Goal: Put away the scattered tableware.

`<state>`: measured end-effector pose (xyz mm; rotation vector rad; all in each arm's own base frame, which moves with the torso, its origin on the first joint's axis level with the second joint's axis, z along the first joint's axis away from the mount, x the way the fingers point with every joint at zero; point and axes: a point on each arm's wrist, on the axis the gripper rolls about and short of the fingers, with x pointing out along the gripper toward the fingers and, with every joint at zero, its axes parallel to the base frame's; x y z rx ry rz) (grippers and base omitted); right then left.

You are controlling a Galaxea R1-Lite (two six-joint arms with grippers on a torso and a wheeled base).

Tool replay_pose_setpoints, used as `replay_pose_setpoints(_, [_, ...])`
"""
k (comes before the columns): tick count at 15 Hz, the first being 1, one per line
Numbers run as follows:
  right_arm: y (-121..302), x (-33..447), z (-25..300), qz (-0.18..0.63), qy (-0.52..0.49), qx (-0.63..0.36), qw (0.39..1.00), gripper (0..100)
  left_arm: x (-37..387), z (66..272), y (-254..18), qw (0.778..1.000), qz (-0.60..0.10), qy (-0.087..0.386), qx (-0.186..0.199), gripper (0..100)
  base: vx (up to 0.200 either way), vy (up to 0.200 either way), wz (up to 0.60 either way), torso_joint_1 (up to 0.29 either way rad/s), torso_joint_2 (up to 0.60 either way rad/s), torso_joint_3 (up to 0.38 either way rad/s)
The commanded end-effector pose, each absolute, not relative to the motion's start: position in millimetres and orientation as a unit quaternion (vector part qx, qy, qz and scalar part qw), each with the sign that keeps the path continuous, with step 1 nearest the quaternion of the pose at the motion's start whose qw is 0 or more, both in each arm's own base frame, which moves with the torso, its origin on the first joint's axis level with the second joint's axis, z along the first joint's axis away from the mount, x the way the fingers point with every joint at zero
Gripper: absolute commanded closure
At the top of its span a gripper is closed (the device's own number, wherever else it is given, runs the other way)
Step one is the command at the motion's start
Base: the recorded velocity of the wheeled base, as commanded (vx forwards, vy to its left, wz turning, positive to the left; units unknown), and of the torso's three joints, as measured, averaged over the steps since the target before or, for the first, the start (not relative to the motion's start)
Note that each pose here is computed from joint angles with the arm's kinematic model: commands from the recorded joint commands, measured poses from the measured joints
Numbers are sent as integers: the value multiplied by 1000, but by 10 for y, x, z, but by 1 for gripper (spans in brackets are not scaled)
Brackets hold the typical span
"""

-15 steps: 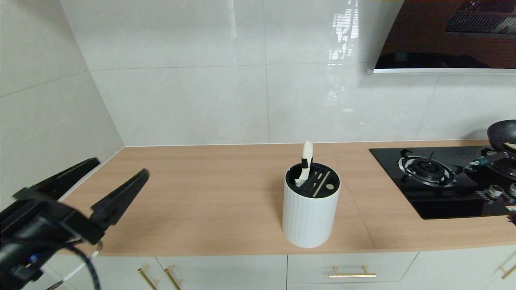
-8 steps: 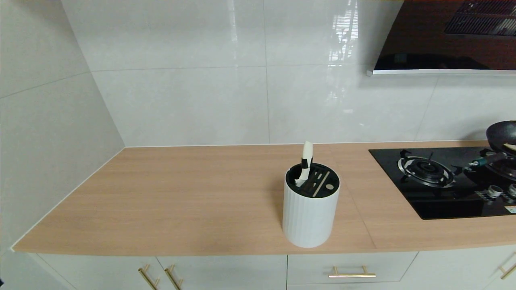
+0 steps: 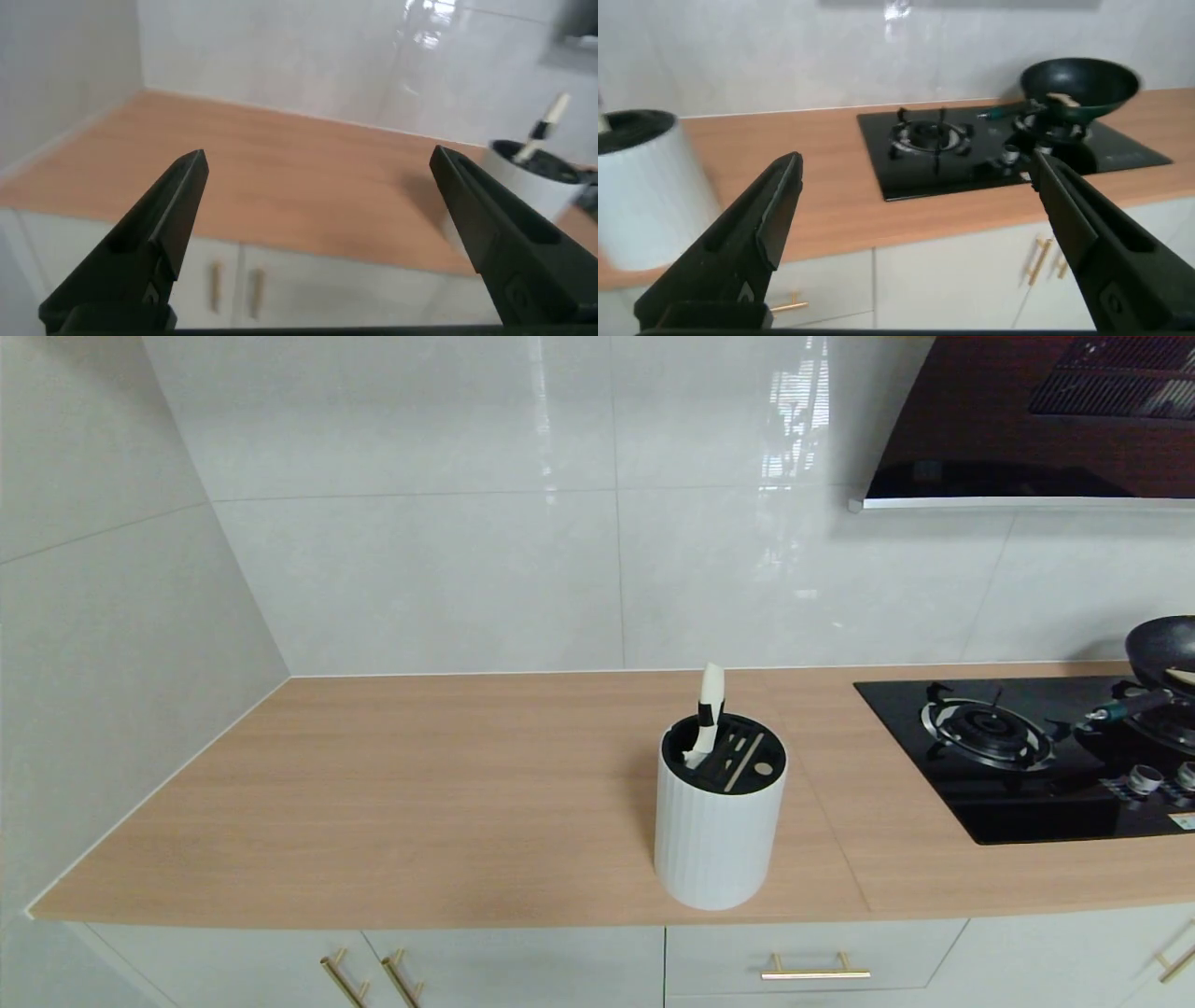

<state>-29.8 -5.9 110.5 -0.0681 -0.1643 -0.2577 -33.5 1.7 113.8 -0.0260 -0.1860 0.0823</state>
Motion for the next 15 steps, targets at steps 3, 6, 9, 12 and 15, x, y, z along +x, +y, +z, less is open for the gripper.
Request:
replay_pose_setpoints(3, [-53, -237, 812, -120, -21, -42, 992, 0, -233, 790, 18, 999, 44, -12, 30, 0, 0, 0, 0, 0, 0, 0])
replay_pose_setpoints(6, [-46, -235, 817, -103, -23, -32, 994, 0, -229, 770, 3, 1000, 12, -6, 25, 0, 0, 0, 0, 0, 0, 0])
replay_pose_setpoints(9, [-9, -228, 750, -18, 4, 10, 1000, 0, -229, 772, 3, 1000, 12, -7, 24, 0, 0, 0, 0, 0, 0, 0])
replay_pose_setpoints(12, [-10, -229, 756, -20, 1, -8, 1000, 0, -229, 773, 4, 1000, 13, -8, 0, 0, 0, 0, 0, 0, 0, 0])
replay_pose_setpoints(15, [-10, -229, 756, -20, 1, -7, 1000, 0, -229, 775, 4, 1000, 14, -8, -3, 0, 0, 0, 0, 0, 0, 0])
